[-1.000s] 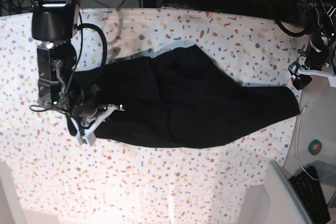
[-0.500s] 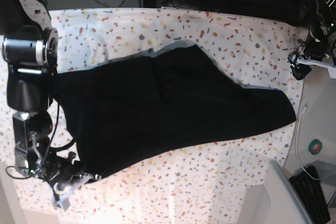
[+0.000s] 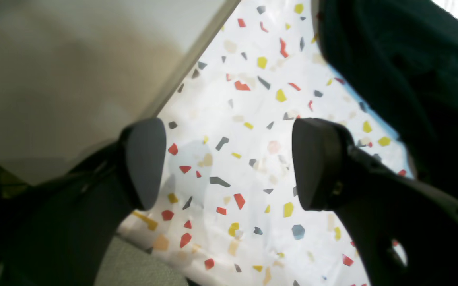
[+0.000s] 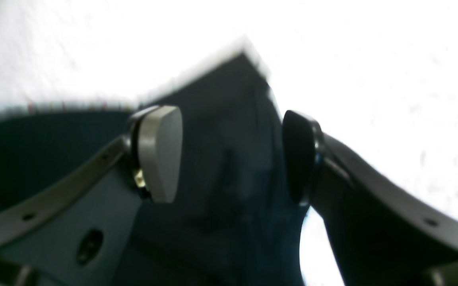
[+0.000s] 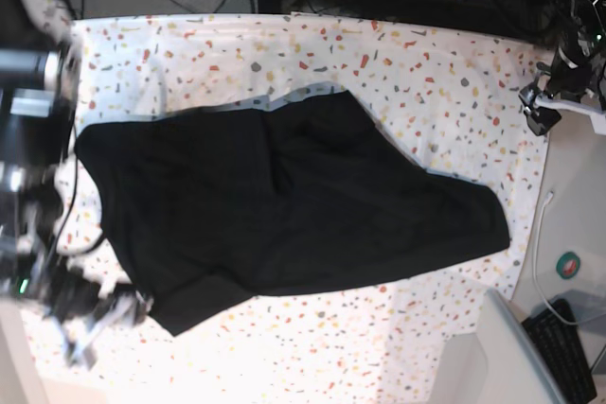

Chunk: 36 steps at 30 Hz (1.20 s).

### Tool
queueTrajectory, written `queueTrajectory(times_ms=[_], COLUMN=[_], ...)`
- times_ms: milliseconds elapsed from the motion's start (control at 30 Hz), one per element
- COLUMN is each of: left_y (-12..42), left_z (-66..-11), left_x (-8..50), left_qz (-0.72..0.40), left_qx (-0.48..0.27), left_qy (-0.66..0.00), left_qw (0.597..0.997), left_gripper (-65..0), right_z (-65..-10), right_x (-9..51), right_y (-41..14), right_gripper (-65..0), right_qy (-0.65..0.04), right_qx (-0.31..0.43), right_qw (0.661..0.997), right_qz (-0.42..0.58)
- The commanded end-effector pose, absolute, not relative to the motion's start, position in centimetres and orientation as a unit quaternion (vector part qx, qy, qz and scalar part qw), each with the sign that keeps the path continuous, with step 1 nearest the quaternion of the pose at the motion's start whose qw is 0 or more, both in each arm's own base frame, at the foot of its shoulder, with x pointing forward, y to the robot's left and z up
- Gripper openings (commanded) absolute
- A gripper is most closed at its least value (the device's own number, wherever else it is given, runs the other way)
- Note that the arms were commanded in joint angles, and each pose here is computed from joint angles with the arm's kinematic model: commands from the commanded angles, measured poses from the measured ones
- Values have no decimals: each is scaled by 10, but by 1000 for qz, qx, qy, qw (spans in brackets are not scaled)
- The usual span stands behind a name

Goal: Layout the t-shirt on the table in an organized manner, then fold the t-shirt properly
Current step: 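Drag the shirt edge with the right gripper to spread the body, then grasp the shirt near the collar with the right gripper and pull it outward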

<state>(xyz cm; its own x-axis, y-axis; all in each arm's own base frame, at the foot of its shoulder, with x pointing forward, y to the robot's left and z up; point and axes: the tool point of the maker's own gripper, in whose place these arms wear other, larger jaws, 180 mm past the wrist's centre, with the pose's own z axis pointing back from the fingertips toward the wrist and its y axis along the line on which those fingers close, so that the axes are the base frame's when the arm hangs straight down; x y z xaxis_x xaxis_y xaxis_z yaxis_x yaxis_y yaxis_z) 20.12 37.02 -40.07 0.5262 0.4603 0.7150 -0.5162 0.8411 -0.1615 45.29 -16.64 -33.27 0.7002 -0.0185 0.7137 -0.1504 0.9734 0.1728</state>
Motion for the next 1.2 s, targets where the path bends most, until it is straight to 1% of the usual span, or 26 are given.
queueTrajectory(times_ms=[0,67,167,333,433,700,867,1033,1067,1100,1133,1167], left_y=[378,379,379,377,378,378,378,378,378,378,378,378], left_z=[-385,-384,-384,-385,-385,-386,-386,-386,-386,-386,-386,-386], left_x=[210,210,211,214,213,212,213,213,213,213,213,213], left_qz=[271,270,270,272,273,273,273,273,273,273,273,273], left_qx=[43,44,43,40,40,41,41,41,41,41,41,41], left_qy=[-421,-422,-424,-424,-423,-422,-423,-423,-423,-423,-423,-423], left_qw=[865,864,863,863,863,863,863,863,863,863,863,863], left_gripper=[-188,-188,-188,-188,-188,-188,-188,-188,-188,-188,-188,-188], right_z=[-305,-319,-351,-390,-400,-407,-432,-441,-442,-444,-446,-442], right_x=[453,413,378,352,345,337,345,355,354,351,347,346], right_y=[-141,-99,-55,-14,5,33,21,3,1,0,0,2], right_gripper=[-276,-252,-243,-239,-239,-239,-243,-248,-263,-308,-372,-465], right_qy=[-426,-417,-389,-363,-348,-334,-302,-313,-314,-312,-311,-316], right_qx=[123,129,133,98,100,117,91,33,23,20,22,25], right_qw=[894,891,900,907,910,910,924,919,918,918,918,917], right_qz=[70,127,148,188,202,216,214,237,242,242,243,243])
